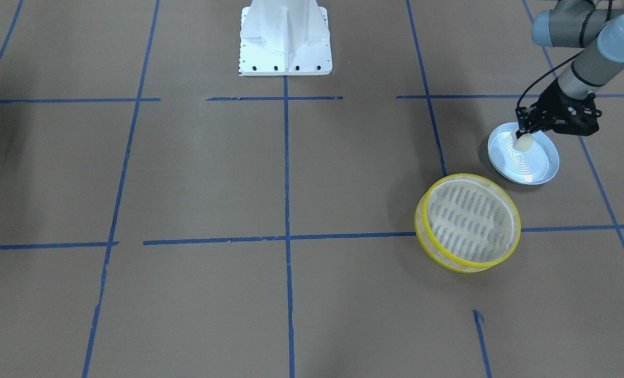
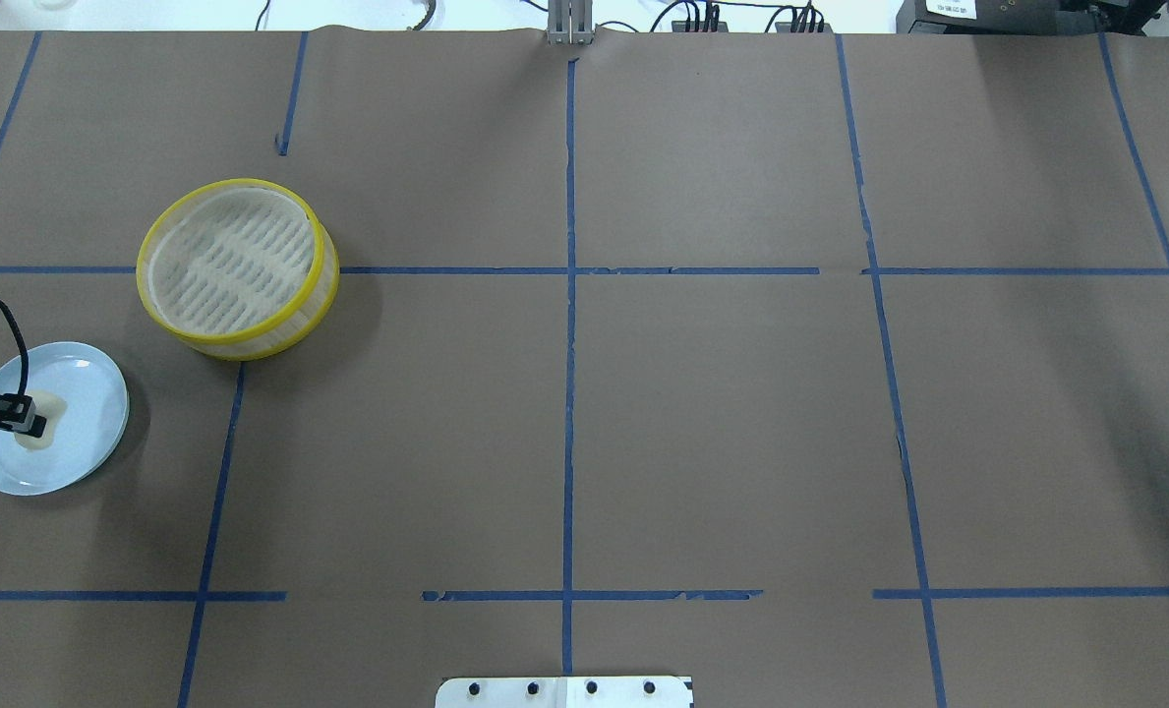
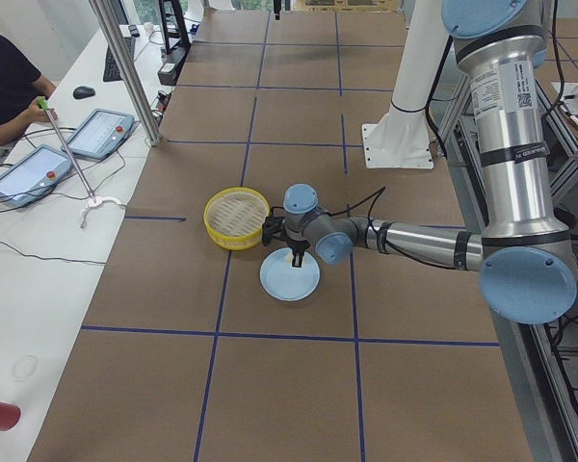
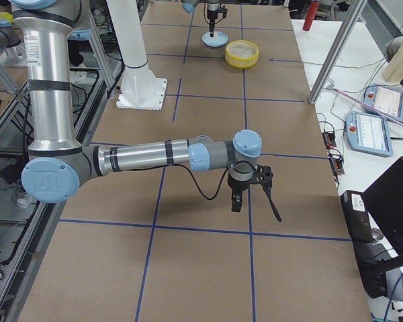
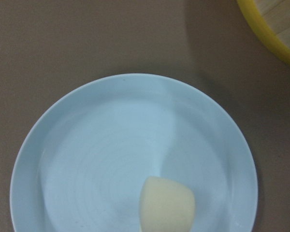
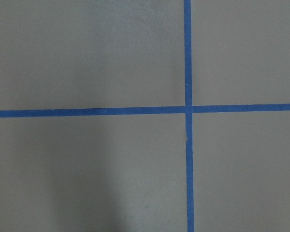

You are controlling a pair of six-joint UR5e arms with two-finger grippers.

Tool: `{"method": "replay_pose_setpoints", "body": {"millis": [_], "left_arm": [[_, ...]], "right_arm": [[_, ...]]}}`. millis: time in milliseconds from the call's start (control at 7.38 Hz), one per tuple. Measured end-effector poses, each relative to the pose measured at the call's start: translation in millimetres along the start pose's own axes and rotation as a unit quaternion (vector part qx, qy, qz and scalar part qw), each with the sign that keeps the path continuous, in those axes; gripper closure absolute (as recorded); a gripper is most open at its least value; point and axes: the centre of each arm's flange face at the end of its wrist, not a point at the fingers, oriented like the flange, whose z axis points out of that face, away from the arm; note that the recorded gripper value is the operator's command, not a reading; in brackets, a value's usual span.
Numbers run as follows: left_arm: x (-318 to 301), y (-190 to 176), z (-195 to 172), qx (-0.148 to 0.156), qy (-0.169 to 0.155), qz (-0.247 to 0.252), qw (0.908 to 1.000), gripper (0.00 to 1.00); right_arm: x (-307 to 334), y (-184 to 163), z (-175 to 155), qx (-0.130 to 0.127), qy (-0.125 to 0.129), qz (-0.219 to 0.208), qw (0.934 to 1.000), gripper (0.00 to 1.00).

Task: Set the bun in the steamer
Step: 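Lift the bun with the left gripper and carry it toward the steamer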

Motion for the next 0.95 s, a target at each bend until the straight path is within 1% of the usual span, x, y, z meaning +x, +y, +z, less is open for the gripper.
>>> {"method": "replay_pose_setpoints", "body": {"millis": [135, 271, 406, 677, 812, 948], "left_arm": [[8.4, -7.1, -19.0, 0.001, -0.009, -0.007, 0.9999, 0.9], [21.5, -23.0, -38.3, 0.002, -0.019, -0.009, 0.9998, 0.9], [43.2, -53.8, -58.0, 0.005, -0.03, -0.01, 0.9995, 0.9], [114.4, -131.2, -93.2, 0.0, -0.052, -0.009, 0.9986, 0.86], [145.0, -160.3, -102.1, -0.004, -0.056, -0.01, 0.9984, 0.74], [166.5, -183.7, -103.2, -0.006, -0.058, -0.01, 0.9982, 0.72]], "right_arm": [[0.0, 0.0, 0.0, 0.0, 0.0, 0.0, 1.0, 0.0], [0.0, 0.0, 0.0, 0.0, 0.0, 0.0, 1.0, 0.0], [0.0, 0.0, 0.0, 0.0, 0.0, 0.0, 1.0, 0.0], [0.0, 0.0, 0.0, 0.0, 0.0, 0.0, 1.0, 0.0], [0.0, 0.0, 0.0, 0.0, 0.0, 0.0, 1.0, 0.0], [0.0, 0.0, 0.0, 0.0, 0.0, 0.0, 1.0, 0.0]]}}
